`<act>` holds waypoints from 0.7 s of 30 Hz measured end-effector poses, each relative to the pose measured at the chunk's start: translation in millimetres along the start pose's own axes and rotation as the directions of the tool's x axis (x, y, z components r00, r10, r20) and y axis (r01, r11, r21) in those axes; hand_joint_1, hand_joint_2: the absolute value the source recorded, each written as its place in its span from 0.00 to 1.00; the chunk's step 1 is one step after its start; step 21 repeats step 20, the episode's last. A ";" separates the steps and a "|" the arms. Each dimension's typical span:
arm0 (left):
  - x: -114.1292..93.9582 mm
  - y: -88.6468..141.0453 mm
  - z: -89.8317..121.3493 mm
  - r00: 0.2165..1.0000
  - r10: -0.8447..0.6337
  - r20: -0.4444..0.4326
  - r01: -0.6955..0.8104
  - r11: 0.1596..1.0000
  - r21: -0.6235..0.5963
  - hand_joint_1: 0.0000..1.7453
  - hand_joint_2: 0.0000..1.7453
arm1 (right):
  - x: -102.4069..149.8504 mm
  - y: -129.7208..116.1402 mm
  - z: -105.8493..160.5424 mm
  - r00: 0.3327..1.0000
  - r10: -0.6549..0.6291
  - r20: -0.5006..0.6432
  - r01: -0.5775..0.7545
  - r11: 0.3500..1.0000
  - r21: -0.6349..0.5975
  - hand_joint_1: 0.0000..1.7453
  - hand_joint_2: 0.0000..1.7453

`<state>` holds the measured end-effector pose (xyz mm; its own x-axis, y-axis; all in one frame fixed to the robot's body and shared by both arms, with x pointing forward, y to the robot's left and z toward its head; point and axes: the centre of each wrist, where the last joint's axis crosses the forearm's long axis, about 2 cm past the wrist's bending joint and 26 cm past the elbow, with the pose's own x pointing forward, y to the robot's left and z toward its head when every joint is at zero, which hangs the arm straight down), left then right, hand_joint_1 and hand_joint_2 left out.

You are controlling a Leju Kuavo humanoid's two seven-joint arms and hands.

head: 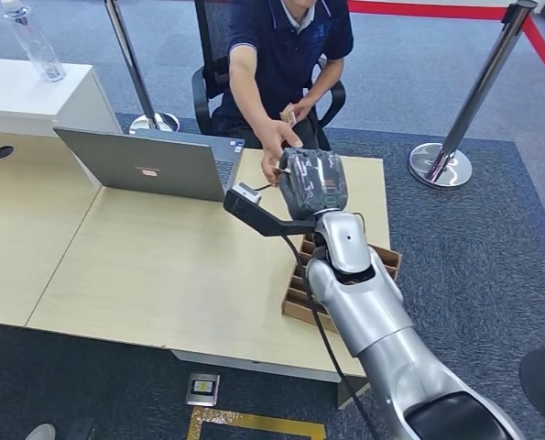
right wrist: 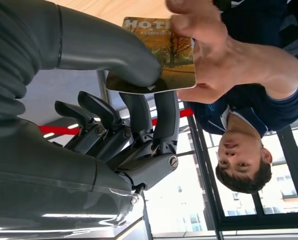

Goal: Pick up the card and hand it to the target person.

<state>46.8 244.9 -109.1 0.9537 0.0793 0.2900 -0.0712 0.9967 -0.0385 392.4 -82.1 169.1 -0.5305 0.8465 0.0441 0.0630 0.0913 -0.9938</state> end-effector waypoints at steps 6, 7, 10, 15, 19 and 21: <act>0.2 0.0 0.0 1.000 -0.005 0.000 0.005 1.000 0.001 0.00 0.00 | -0.6 1.1 0.5 1.000 0.000 -0.002 0.000 1.000 0.001 1.00 1.00; 0.2 0.1 0.0 1.000 -0.006 0.000 0.006 1.000 0.001 0.00 0.00 | -0.1 0.9 0.3 1.000 0.000 0.000 0.000 1.000 -0.001 1.00 1.00; 0.3 0.5 -0.1 1.000 -0.006 0.000 0.006 1.000 0.003 0.00 0.00 | 2.3 0.3 -0.3 1.000 -0.004 0.004 0.005 1.000 -0.011 0.26 1.00; 0.3 0.8 -0.1 1.000 -0.001 0.000 0.001 1.000 0.005 0.00 0.00 | 7.5 4.3 4.1 0.997 -0.072 0.008 0.073 0.996 -0.058 0.00 0.50; -0.1 1.0 0.0 1.000 0.008 -0.003 -0.008 1.000 0.010 0.00 0.00 | 15.5 13.1 18.0 0.988 -0.152 0.001 0.151 0.983 -0.104 0.00 0.25; -0.2 1.0 0.0 1.000 0.009 -0.004 -0.009 1.000 0.010 0.00 0.00 | 16.9 14.4 20.6 0.987 -0.162 0.000 0.161 0.981 -0.109 0.00 0.33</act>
